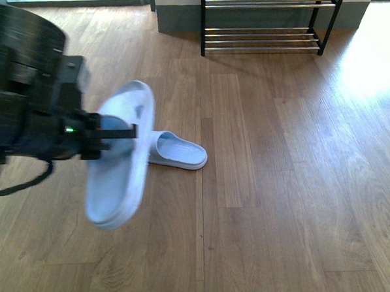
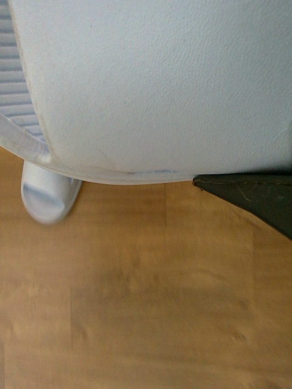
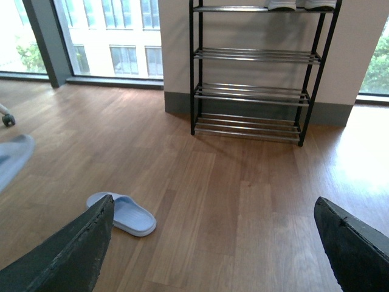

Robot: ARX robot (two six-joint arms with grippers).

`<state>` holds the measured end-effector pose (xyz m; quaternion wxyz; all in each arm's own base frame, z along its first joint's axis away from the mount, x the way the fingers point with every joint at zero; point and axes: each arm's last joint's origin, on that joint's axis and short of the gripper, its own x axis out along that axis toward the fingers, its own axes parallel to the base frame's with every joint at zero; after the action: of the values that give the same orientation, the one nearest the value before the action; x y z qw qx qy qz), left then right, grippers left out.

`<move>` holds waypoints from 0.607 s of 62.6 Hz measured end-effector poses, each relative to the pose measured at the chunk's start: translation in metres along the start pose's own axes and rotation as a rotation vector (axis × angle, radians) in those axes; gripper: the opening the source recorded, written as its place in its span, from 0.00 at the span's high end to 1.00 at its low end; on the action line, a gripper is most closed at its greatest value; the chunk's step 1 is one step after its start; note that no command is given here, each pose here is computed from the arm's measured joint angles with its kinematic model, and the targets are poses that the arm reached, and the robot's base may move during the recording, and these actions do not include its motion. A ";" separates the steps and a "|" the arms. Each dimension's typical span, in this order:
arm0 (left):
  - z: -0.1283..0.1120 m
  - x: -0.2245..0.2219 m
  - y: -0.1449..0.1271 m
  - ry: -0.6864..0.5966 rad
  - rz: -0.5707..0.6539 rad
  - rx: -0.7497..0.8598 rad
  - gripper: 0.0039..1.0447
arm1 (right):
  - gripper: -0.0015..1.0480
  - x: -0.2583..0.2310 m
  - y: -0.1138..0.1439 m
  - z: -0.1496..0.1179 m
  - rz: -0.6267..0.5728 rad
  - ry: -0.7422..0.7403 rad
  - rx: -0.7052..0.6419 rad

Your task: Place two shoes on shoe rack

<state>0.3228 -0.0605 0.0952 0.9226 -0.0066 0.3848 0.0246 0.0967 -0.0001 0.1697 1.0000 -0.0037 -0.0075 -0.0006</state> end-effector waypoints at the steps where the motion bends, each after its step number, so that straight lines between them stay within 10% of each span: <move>1: 0.000 -0.004 0.002 -0.005 0.003 -0.001 0.98 | 0.09 0.000 0.000 0.000 0.000 0.000 0.000; 38: -0.023 -0.183 0.042 -0.312 0.117 0.099 0.98 | 0.09 0.000 0.000 0.000 0.000 0.000 0.000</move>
<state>0.1757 -0.0263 0.2089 0.9673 0.0653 0.2375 0.0601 0.0967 -0.0001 0.1697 1.0000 -0.0035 -0.0075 -0.0006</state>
